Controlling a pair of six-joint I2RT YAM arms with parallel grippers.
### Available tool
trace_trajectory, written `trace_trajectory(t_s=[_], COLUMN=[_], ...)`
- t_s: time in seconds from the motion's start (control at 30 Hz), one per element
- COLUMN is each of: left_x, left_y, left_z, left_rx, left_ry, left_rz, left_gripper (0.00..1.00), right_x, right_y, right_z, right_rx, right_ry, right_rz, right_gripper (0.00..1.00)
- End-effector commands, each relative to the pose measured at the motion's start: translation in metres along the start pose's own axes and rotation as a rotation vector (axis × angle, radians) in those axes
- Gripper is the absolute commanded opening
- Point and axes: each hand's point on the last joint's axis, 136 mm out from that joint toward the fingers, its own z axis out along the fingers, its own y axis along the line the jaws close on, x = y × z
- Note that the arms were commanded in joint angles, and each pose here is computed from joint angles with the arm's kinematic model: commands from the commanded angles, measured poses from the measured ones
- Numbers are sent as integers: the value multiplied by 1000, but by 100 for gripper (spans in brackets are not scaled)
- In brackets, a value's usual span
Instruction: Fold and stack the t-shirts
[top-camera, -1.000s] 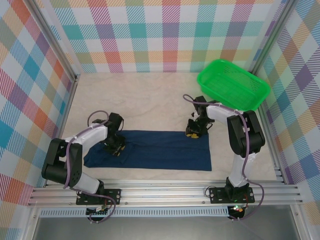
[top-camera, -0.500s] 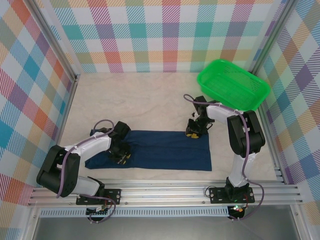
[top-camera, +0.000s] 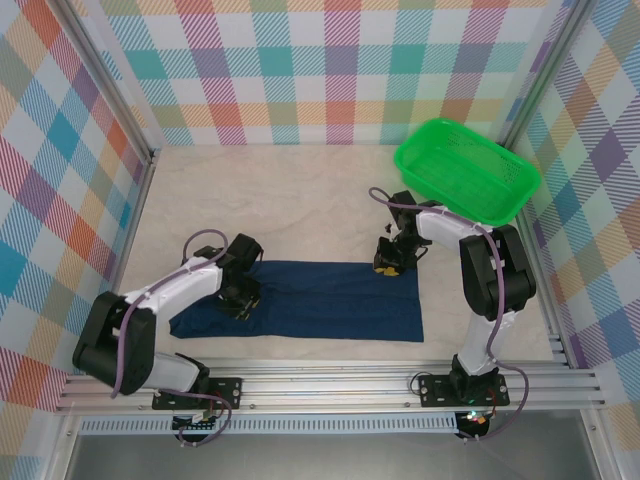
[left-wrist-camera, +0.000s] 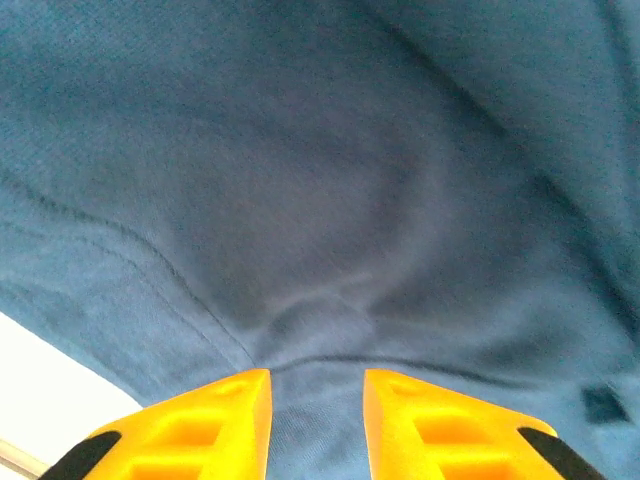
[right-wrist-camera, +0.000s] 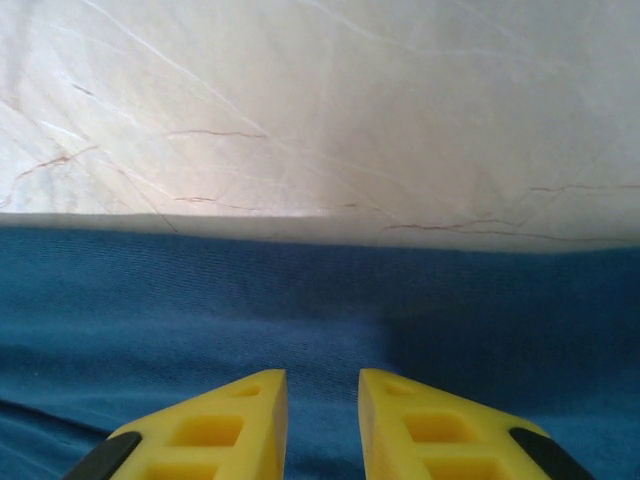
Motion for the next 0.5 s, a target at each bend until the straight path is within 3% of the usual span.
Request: trace_trajectory(t_s=[0.0, 0.13, 0.23, 0.33, 0.47], left_x=[-13, -35, -55, -75, -90], left_y=[-3, -23, -59, -112, -213], left_z=[13, 25, 26, 25, 28], left_rx=[-42, -81, -75, -49, 70], left_ry=[-20, -26, -40, -58, -53], left_rz=[-1, 34, 96, 187, 321], left_gripper=[30, 29, 28, 28, 28], right_x=[10, 13, 15, 20, 39], right_y=[-19, -32, -40, -47, -54], right_z=[9, 13, 13, 11, 11], right_rx=[64, 79, 116, 149, 150], right_ry=[61, 89, 92, 92, 90], right_rz=[63, 138, 166, 209, 326], right_gripper=[24, 24, 24, 24, 24])
